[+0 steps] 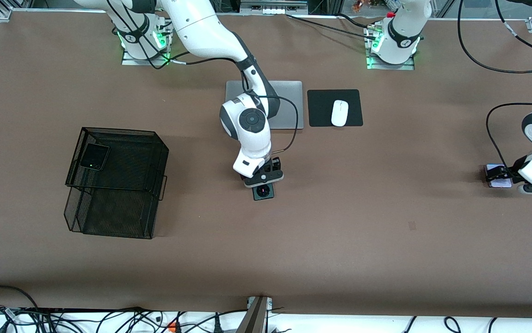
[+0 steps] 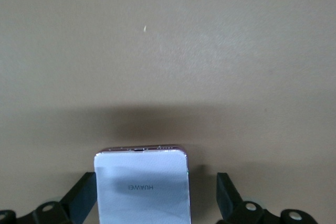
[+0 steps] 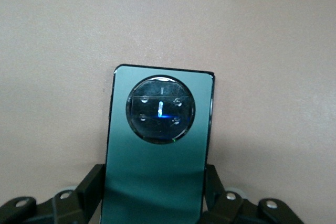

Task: Place phones with both arms
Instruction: 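Drop the green in the basket while the left gripper grasps the white phone, then set the white phone mid-table while the right gripper leaves the basket, then grasp the white phone while the left gripper returns to rest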

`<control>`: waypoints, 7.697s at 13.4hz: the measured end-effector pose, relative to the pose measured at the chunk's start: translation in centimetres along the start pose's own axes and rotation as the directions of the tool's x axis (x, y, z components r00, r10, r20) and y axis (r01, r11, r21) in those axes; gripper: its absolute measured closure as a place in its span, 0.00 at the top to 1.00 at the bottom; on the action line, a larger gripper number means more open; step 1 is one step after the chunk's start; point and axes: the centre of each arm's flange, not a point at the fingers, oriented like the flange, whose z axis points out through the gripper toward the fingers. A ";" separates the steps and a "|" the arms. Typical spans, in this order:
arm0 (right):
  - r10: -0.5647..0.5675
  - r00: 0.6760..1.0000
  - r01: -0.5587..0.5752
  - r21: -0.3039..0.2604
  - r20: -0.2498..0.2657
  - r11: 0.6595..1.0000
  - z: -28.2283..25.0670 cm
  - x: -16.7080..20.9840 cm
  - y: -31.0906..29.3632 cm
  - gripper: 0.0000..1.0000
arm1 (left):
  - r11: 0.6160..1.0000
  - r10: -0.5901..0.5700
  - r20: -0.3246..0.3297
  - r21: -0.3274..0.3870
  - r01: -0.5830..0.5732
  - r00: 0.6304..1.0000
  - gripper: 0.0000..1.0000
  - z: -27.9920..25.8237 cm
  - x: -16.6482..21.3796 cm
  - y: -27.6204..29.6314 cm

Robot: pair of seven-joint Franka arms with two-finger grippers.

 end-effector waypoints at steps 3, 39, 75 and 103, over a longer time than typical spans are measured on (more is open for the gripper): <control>0.032 0.999 -0.031 -0.045 0.012 0.998 -2.8 2.2 2.7 0.80 | 1.000 -0.022 0.005 -0.005 0.022 1.000 1.00 0.5 -0.8 -0.8; 0.308 0.945 -0.304 -0.052 0.108 0.951 -16.0 -8.3 41.5 0.80 | 0.977 -0.200 0.011 -0.079 0.200 0.980 0.85 -1.7 5.9 7.1; 0.264 0.938 -0.262 -0.041 0.224 0.964 -28.2 -1.3 41.2 1.00 | 0.997 -0.068 -0.080 -0.028 0.066 0.994 0.85 0.9 -0.8 84.7; 0.297 0.955 -0.295 0.072 -0.022 0.953 -7.1 3.1 2.5 1.00 | 0.997 0.061 0.174 0.027 -0.067 0.983 1.00 -34.5 12.0 30.6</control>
